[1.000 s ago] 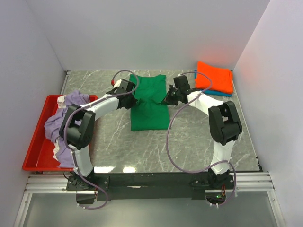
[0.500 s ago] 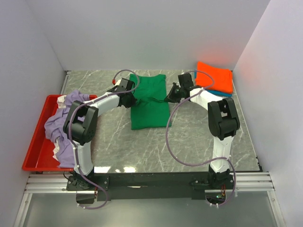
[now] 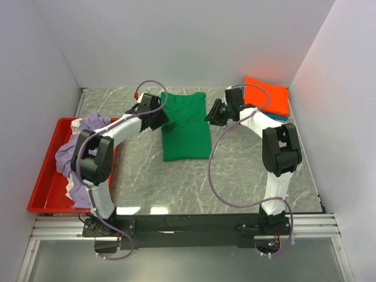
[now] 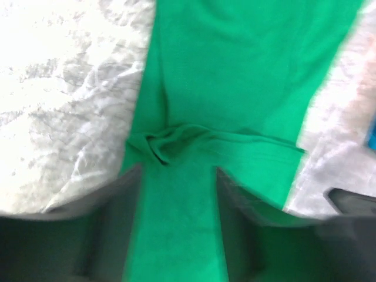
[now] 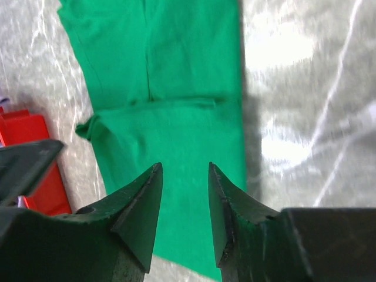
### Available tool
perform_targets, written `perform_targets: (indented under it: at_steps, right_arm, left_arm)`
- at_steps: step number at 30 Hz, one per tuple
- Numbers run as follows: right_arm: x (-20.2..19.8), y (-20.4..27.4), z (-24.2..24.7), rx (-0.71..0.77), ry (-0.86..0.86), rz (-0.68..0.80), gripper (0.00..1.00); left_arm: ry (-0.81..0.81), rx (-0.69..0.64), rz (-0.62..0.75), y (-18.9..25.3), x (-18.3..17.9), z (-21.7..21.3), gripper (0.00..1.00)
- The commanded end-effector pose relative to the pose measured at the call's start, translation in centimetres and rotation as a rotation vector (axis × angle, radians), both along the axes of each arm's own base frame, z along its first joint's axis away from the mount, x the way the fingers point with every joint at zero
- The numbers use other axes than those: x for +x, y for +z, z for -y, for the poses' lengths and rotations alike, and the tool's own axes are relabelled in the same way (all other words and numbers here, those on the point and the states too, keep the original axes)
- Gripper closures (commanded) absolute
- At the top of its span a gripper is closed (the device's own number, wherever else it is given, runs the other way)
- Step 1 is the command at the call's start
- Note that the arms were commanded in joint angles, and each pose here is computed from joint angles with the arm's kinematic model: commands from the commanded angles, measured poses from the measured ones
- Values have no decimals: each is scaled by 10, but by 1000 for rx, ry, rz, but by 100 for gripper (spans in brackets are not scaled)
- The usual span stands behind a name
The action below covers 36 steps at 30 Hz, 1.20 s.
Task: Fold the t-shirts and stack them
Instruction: Fold the tshirt
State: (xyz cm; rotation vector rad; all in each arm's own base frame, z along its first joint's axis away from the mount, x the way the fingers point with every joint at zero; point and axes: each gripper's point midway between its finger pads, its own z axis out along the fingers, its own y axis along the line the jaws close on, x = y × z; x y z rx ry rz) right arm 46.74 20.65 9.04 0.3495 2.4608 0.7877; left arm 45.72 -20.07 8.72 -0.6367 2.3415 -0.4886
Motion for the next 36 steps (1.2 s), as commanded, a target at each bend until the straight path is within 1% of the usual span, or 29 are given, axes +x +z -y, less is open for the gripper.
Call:
perform_targets:
  at_steps: [1,2,4,5,6,10,11,13,14,16,17,19,21,22,23,24,29,36]
  right_arm:
    - [-7,37,-3,14,17,97,57]
    - [-10,36,-6,12,25,97,58]
    - [-18,31,-19,6,57,89,61]
    - [-20,30,-24,7,67,87,62]
    - [-25,25,-33,5,86,80,63]
    - [-29,14,-55,15,132,65,66]
    - [-30,5,-60,16,148,44,67]
    - [-28,6,-73,20,176,48,68]
    - [-28,0,-76,19,184,36,68]
    - [-24,2,-85,32,202,38,69]
    - [-24,-5,-90,38,216,21,69]
    - [-17,-4,-95,49,223,22,69]
    - [-14,-16,-98,51,230,-3,70]
    - [-8,-12,-100,56,231,5,70]
    - [-5,-22,-99,46,225,-12,70]
    - [0,-21,-99,46,219,-8,70]
    - [13,-46,-82,54,155,-67,73]
    - [16,-62,-59,74,101,-102,73]
  left_arm:
    - [-34,-64,115,51,-6,13,51]
    - [-35,-63,110,49,-10,15,58]
    - [-52,-63,95,45,-19,25,77]
    - [-62,-61,79,38,-22,28,94]
    - [-71,-60,62,34,-26,32,99]
    - [-110,-33,6,6,-34,48,99]
    - [-116,-41,4,5,-33,51,99]
    - [-129,-34,-26,-8,-32,54,99]
    - [-134,-33,-16,-4,-26,57,99]
    - [-142,-13,-35,-15,-21,57,99]
    - [-142,-10,-30,-12,-16,58,99]
    - [-138,4,-46,-21,-9,53,99]
    - [-131,4,-40,-20,0,50,99]
    - [-123,11,-47,-24,4,45,99]
    - [-120,8,-41,-22,9,44,99]
    - [-115,14,-40,-23,13,39,99]
    - [-99,40,-75,-39,25,29,99]
    - [-82,54,-113,-62,23,15,99]
